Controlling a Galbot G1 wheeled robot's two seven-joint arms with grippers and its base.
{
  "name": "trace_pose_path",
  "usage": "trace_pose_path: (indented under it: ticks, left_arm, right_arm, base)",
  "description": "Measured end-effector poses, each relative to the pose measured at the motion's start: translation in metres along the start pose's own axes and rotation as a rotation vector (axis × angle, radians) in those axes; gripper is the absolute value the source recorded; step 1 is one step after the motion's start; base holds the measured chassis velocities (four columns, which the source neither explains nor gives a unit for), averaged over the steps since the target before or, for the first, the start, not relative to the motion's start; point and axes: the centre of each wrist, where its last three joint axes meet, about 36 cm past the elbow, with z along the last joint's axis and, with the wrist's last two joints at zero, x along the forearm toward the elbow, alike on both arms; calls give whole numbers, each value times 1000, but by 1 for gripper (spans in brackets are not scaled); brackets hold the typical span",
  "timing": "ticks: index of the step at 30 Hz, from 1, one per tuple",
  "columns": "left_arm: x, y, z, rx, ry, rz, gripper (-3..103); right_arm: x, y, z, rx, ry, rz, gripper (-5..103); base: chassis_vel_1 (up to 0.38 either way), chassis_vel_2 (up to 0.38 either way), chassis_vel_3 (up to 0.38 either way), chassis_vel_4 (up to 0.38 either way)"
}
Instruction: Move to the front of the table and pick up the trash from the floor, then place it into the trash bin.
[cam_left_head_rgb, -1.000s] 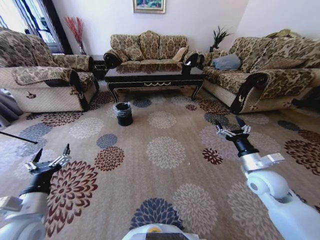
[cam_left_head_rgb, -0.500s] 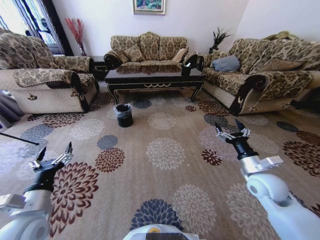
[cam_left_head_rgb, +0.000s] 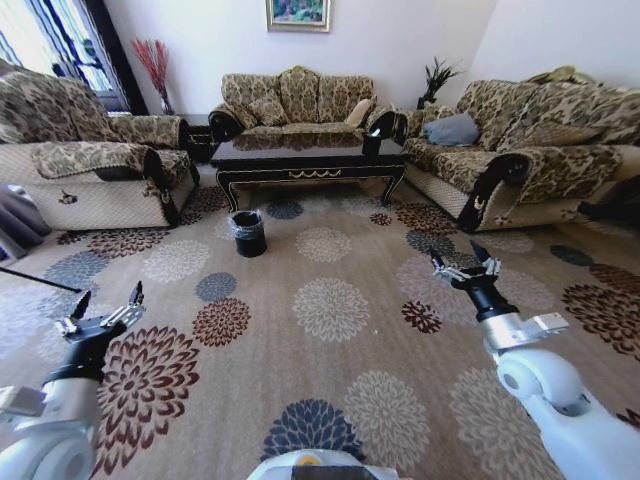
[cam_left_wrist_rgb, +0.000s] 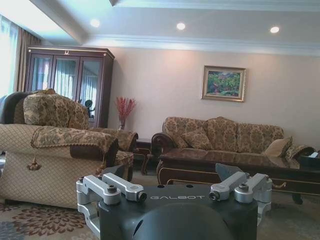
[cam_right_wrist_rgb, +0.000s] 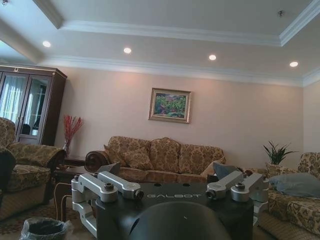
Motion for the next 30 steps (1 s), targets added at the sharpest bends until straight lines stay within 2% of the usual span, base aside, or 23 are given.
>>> trace_pose_path:
  ticks: [9, 13, 24, 30]
  left_arm:
    - [4, -2, -15, -11, -13, 9, 100]
    - [5, 0, -20, -20, -15, 9, 100]
    - [7, 7, -27, -37, -17, -10, 100]
    - [7, 9, -29, -35, -12, -21, 100]
  right_arm:
    - [-1, -5, -29, -3, -17, -7, 100]
    - [0, -5, -44, 19, -17, -13, 100]
    - [7, -7, -50, 58, -17, -119, 100]
    - [8, -6, -49, 64, -6, -125, 100]
  base:
    - [0, 0, 0, 0]
    - [0, 0, 0, 0]
    - [0, 0, 0, 0]
    - [0, 0, 0, 0]
